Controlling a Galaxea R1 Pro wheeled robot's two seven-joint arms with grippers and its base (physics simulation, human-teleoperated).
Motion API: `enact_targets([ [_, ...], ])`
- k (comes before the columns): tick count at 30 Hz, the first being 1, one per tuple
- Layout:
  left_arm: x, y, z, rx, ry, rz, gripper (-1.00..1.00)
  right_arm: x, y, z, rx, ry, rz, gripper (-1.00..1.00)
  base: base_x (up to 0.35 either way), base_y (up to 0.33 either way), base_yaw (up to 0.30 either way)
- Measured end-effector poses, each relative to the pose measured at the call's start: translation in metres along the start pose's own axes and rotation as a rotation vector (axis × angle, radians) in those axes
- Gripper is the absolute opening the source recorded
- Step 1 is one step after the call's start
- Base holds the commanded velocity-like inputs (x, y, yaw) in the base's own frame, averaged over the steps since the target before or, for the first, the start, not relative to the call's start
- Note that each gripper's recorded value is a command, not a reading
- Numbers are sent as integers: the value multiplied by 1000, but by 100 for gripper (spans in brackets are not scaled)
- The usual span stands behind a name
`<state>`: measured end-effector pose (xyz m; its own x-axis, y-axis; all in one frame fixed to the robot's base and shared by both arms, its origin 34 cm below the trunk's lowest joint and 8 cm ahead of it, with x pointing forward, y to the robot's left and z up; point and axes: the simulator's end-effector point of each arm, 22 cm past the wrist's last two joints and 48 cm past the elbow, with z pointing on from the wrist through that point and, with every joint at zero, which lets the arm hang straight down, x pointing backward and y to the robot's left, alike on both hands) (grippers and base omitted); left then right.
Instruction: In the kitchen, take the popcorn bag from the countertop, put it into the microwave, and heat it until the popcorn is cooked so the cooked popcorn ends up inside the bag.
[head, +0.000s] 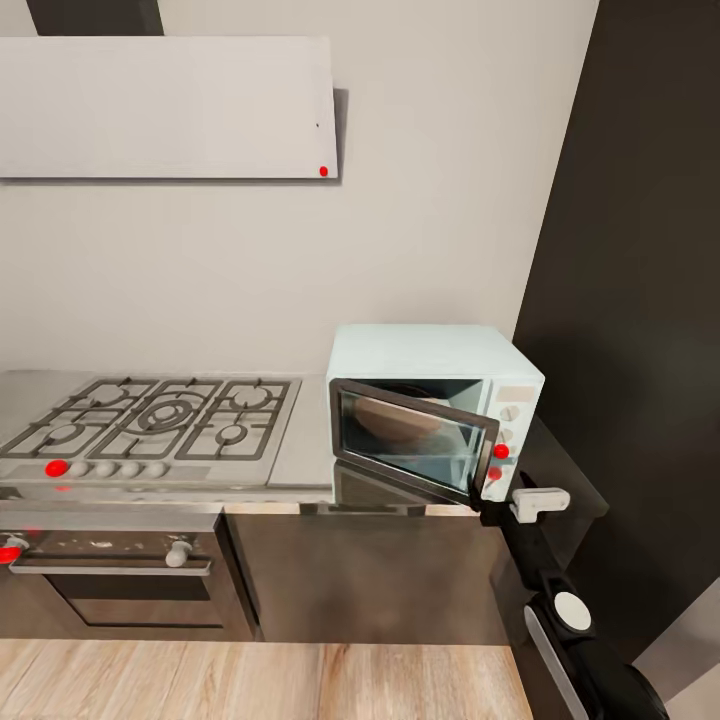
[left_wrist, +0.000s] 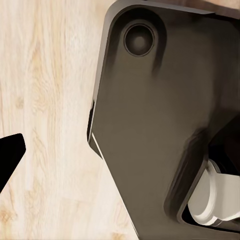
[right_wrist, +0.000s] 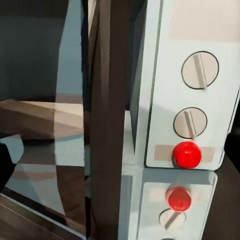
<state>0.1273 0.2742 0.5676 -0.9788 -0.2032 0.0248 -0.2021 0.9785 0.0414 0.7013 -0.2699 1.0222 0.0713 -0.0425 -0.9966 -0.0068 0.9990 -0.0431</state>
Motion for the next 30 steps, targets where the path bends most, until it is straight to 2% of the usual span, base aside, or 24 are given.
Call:
enact_targets([
  [11,0,0,0,0,0,0,100,1,0,0,-2,1,0,100,-296,0,0],
  [18,0,0,0,0,-2,0,100,0,0,0,-1,1,-1,100,49,-132,0],
  [22,0,0,0,0,-1,0,100,-2,-28,0,56,-3,2,100,120,-149,0],
  [27,0,0,0,-1,-1,0,100,-3,-42,0,83,-6,0,100,13,-17,0],
  [30,0,0,0,0,-1,0,100,-5,-66,-1,127,-10,-2,100,1,-1,0],
])
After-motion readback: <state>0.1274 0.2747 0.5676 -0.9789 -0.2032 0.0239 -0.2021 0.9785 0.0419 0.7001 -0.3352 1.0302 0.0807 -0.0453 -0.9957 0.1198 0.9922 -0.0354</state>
